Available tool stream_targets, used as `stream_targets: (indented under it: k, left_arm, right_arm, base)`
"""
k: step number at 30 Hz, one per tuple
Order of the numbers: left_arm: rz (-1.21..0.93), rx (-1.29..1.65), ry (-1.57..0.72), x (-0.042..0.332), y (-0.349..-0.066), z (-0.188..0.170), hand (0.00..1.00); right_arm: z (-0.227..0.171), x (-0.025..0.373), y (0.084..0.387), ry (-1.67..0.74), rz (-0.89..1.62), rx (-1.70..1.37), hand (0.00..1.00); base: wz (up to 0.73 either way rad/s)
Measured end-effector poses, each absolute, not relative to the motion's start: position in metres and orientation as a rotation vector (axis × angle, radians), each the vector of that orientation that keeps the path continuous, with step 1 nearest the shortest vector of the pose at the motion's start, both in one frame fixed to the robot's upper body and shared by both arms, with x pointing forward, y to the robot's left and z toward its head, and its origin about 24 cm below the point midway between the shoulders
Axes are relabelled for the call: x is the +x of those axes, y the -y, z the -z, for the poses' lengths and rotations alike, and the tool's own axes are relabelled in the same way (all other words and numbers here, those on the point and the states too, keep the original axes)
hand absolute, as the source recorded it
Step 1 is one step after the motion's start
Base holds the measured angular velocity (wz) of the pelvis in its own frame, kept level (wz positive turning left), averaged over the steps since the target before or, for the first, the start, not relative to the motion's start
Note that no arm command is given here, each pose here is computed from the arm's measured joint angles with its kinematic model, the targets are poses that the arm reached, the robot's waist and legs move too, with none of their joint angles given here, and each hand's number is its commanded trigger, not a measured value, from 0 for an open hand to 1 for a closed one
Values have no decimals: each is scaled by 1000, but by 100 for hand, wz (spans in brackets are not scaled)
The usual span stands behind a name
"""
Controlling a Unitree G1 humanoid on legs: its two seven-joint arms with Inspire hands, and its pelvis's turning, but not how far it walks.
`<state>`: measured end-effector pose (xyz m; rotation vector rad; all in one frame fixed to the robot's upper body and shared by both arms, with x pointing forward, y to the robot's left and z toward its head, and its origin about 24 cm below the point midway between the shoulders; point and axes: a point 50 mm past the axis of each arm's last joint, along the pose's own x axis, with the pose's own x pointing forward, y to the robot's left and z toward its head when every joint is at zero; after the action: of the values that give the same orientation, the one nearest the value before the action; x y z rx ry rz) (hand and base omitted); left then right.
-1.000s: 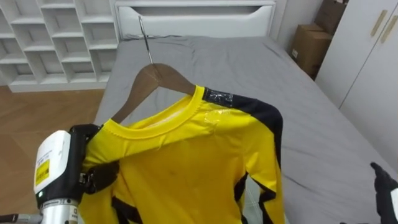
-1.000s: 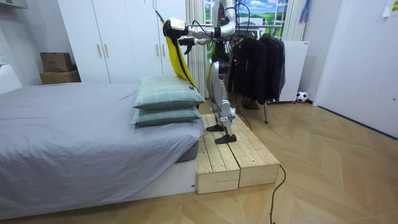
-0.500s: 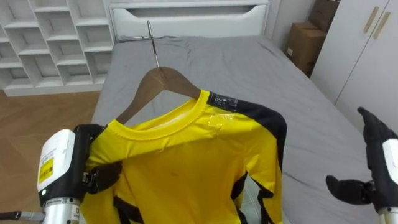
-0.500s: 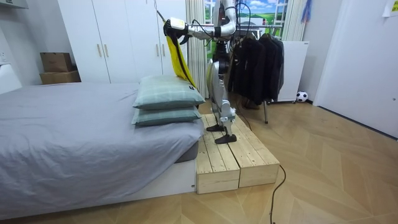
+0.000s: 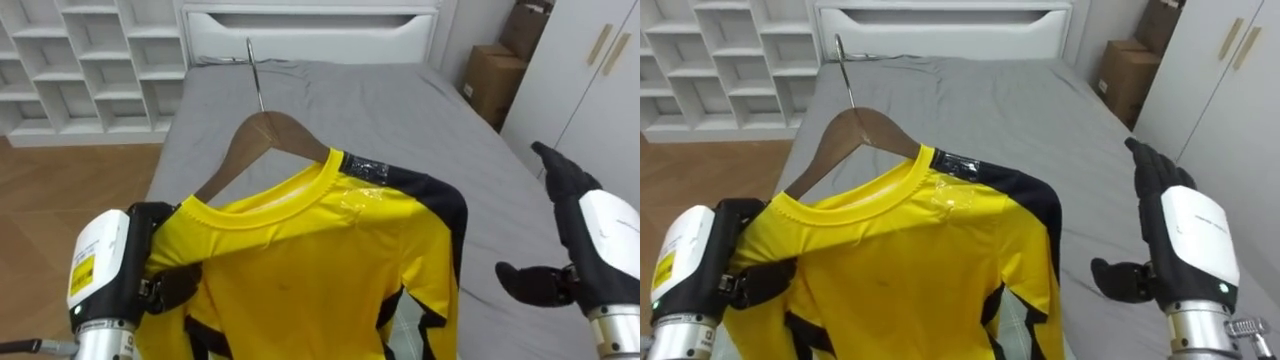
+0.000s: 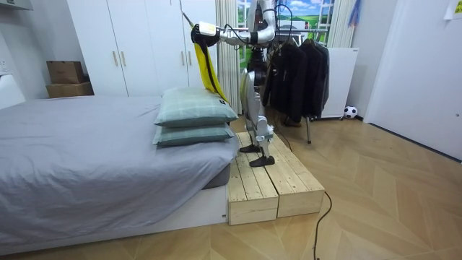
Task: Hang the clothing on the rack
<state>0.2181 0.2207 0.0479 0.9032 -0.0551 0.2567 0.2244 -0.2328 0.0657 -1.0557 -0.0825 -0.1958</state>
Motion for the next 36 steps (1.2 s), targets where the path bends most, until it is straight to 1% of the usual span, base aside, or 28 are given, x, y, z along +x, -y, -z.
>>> stream_targets:
  k: [4,10,18,27,36]
  left_arm:
    - [-244,916,53,219,-220,-48,100]
    - [-242,942,71,222,-219,-51,100]
    - [-242,948,79,223,-218,-53,100]
    - [-233,970,90,225,-216,-53,100]
    - [-230,967,121,230,-213,-59,100]
  right_arm:
    - [-82,231,225,143,151,-1062,0]
    - [-94,240,221,169,106,-1052,0]
    - [-101,248,215,175,41,-1059,0]
    - [-100,248,213,156,-3,-1059,0]
    - [-104,250,205,171,-74,-974,0]
  base:
    - [2]
    - [0]
    - [0]
    - [0]
    - [3]
